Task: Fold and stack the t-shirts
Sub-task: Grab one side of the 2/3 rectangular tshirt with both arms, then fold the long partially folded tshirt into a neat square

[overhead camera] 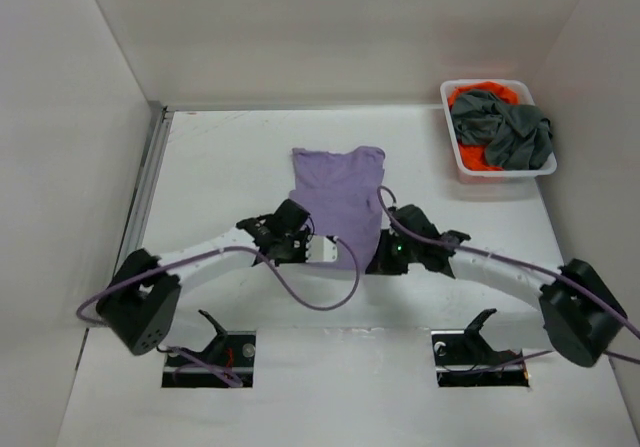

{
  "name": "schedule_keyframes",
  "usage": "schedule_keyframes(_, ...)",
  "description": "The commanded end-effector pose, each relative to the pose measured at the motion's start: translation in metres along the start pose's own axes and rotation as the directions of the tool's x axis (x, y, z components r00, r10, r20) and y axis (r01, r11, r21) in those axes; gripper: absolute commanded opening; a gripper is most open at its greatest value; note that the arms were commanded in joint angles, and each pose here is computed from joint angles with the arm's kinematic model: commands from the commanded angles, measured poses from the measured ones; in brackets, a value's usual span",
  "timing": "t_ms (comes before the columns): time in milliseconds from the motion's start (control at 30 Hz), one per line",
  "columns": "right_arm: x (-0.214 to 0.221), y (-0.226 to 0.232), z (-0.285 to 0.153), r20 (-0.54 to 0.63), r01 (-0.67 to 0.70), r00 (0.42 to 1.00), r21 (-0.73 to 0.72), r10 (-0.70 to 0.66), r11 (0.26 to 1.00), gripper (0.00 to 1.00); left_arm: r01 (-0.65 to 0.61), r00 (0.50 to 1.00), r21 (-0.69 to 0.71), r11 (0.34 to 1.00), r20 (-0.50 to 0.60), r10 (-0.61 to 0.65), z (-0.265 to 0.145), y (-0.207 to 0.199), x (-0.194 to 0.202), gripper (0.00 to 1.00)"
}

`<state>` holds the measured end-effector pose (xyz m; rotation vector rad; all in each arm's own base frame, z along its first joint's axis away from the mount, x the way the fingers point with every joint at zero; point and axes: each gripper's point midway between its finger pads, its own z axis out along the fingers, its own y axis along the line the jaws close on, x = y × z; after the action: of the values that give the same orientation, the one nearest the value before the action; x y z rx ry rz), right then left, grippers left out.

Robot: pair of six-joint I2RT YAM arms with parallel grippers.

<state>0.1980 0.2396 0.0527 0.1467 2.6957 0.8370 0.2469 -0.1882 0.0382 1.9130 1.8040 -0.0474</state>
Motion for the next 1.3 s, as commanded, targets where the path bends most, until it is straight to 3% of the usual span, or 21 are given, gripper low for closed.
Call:
schedule_keyframes(0,0.049,0.015,-0.022,-0.065,-0.012,0.998,-0.022,0.010,1.000,0.00,0.043,0.997,0.101,0.994,-0.067,-0.037,-0.040,-0.054,0.008,0.04)
schedule_keyframes(167,0.119,0.037,-0.088,-0.154,0.011,0.988,-0.047,-0.018,0.999,0.00,0.037,0.997,0.223,0.974,-0.078,-0.020,-0.118,-0.109,-0.004,0.04)
schedule_keyframes(300,0.119,0.046,-0.134,-0.116,0.027,0.993,-0.049,-0.033,0.998,0.00,0.106,0.994,0.290,0.951,-0.054,-0.094,-0.166,-0.111,-0.031,0.04)
schedule_keyframes(400,0.097,0.047,-0.138,-0.073,0.071,0.995,-0.045,-0.074,0.996,0.00,0.162,0.986,0.278,0.947,-0.008,-0.166,-0.174,-0.085,-0.053,0.05)
schedule_keyframes(633,0.027,0.026,-0.117,0.030,0.082,0.996,0.010,-0.083,0.997,0.00,0.310,0.941,0.256,0.916,0.055,-0.334,-0.129,-0.009,-0.081,0.06)
schedule_keyframes(900,-0.044,-0.001,-0.102,0.104,0.053,0.993,0.054,-0.059,0.997,0.00,0.452,0.883,0.187,0.872,0.047,-0.468,-0.069,0.079,-0.085,0.08)
schedule_keyframes(1167,-0.109,-0.022,-0.071,0.124,0.030,0.991,0.093,-0.042,0.995,0.01,0.550,0.832,0.157,0.820,-0.014,-0.555,-0.031,0.113,-0.061,0.12)
schedule_keyframes(1267,-0.128,-0.031,-0.059,0.113,0.021,0.993,0.120,-0.035,0.993,0.04,0.559,0.826,0.132,0.819,-0.006,-0.563,-0.020,0.123,-0.057,0.20)
